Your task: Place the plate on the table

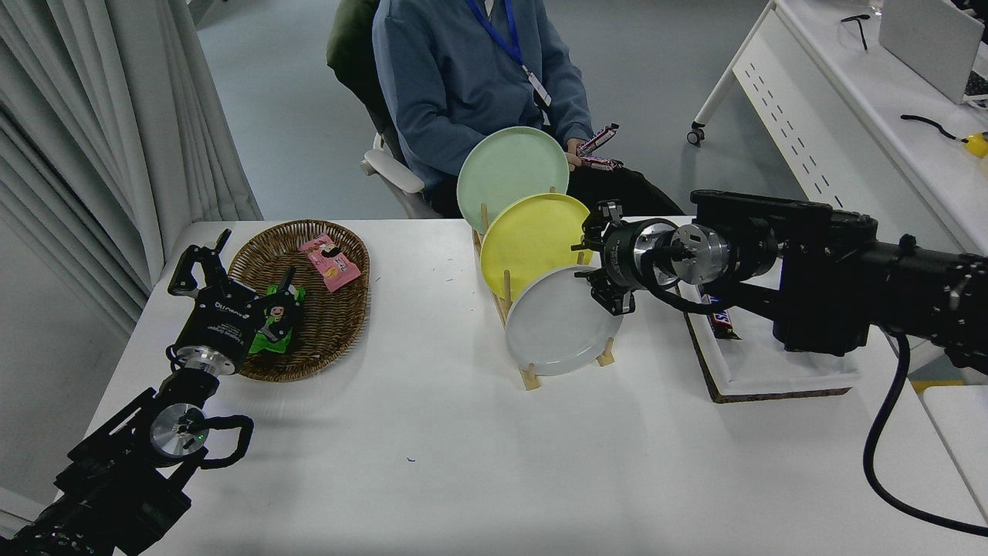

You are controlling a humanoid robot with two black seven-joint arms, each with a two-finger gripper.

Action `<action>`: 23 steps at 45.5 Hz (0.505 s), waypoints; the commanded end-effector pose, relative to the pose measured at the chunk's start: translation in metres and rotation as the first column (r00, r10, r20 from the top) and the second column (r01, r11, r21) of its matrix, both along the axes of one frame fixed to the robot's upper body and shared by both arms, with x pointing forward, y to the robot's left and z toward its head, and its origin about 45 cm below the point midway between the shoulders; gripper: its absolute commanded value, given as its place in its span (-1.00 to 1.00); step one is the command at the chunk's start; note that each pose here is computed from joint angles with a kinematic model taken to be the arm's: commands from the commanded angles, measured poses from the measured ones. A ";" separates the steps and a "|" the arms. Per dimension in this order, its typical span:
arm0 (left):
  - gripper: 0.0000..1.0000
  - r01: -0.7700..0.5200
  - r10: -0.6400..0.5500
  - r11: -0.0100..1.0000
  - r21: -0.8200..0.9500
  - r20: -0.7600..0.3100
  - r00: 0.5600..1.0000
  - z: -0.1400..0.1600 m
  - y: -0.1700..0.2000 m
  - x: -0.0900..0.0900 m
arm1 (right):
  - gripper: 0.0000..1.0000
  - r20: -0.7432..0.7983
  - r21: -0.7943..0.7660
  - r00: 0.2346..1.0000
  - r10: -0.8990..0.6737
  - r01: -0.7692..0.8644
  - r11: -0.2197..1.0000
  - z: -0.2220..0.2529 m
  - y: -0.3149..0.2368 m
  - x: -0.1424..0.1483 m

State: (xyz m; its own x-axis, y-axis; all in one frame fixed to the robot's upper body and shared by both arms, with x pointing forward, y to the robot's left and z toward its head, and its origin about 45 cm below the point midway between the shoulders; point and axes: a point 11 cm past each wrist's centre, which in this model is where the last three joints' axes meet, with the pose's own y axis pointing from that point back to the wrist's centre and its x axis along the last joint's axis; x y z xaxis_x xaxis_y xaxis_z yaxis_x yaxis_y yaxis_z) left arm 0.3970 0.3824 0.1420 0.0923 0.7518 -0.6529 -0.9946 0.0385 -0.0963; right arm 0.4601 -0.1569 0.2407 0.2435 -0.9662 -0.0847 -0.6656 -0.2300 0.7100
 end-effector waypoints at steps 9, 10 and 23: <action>1.00 0.000 0.000 1.000 0.000 0.000 1.000 0.000 0.000 0.000 | -0.31 0.008 -0.003 1.000 -0.005 0.005 1.000 0.001 -0.003 0.002; 1.00 0.000 0.000 1.000 0.000 0.000 1.000 0.000 0.000 0.000 | -0.31 0.008 -0.003 1.000 -0.005 0.005 1.000 0.001 -0.003 0.002; 1.00 -0.001 0.001 1.000 0.000 -0.001 1.000 0.000 0.000 0.000 | -0.32 0.003 -0.003 1.000 -0.006 0.006 1.000 -0.002 -0.003 0.001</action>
